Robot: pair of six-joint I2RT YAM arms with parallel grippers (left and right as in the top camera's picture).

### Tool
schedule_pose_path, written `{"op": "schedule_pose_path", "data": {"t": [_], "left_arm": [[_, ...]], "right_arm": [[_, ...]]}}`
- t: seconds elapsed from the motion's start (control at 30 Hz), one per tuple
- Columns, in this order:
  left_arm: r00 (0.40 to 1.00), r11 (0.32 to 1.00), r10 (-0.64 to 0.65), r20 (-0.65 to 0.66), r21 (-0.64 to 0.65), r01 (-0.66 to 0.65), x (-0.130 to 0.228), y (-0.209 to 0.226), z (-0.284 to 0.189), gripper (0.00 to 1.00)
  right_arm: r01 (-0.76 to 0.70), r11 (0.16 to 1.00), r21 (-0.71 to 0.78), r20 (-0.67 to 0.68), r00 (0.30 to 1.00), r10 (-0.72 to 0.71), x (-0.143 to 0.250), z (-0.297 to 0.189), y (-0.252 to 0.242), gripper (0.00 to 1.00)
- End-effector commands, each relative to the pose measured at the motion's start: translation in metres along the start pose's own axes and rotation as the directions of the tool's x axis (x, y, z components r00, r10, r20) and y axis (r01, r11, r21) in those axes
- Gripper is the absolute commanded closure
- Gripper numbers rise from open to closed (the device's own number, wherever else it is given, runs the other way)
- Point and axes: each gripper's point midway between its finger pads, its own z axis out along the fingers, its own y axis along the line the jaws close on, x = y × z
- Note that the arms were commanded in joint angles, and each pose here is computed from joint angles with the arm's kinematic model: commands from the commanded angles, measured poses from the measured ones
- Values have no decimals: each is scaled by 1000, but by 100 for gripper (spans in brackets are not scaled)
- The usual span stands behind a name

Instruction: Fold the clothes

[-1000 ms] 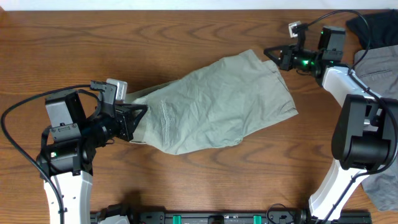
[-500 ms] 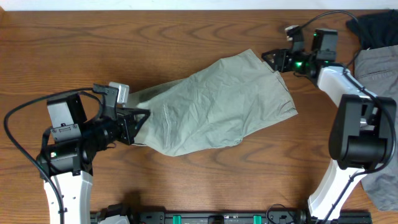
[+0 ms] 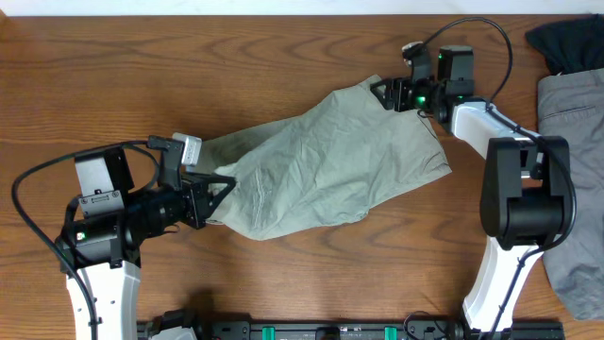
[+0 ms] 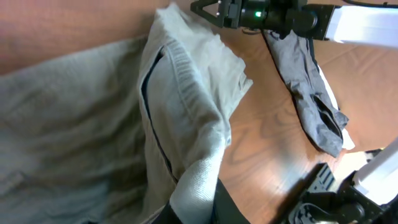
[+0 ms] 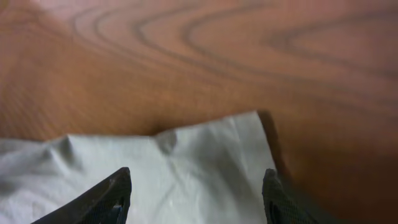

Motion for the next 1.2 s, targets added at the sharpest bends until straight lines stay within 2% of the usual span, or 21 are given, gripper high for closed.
{"op": "schedule_pose_path", "data": {"t": [0.0, 0.23, 0.6, 0.7, 1.0, 1.17], "left_arm": [[997, 997, 69, 42, 14, -70, -10, -5, -3, 94], [992, 995, 103, 67, 8, -104, -18, -5, -4, 94], [994, 996, 90, 69, 9, -91, -18, -5, -4, 94], [994, 996, 91, 69, 9, -92, -18, -5, -4, 94], [993, 996, 91, 69, 9, -92, -18, -5, -4, 94], [993, 996, 92, 70, 9, -93, -18, -5, -4, 94]], "right_arm": [[30, 999, 35, 54, 998, -32, -13, 3, -4, 34], [91, 995, 34, 107, 990, -94, -20, 12, -9, 32], [49, 998, 33, 49, 998, -50, 24, 43, -34, 32], [30, 999, -11, 21, 999, -30, 37, 50, -30, 34], [-7, 977, -213, -31, 1000, 0, 53, 47, -1, 56], [-25, 967, -253, -20, 1000, 21, 47, 37, -4, 86]]}}
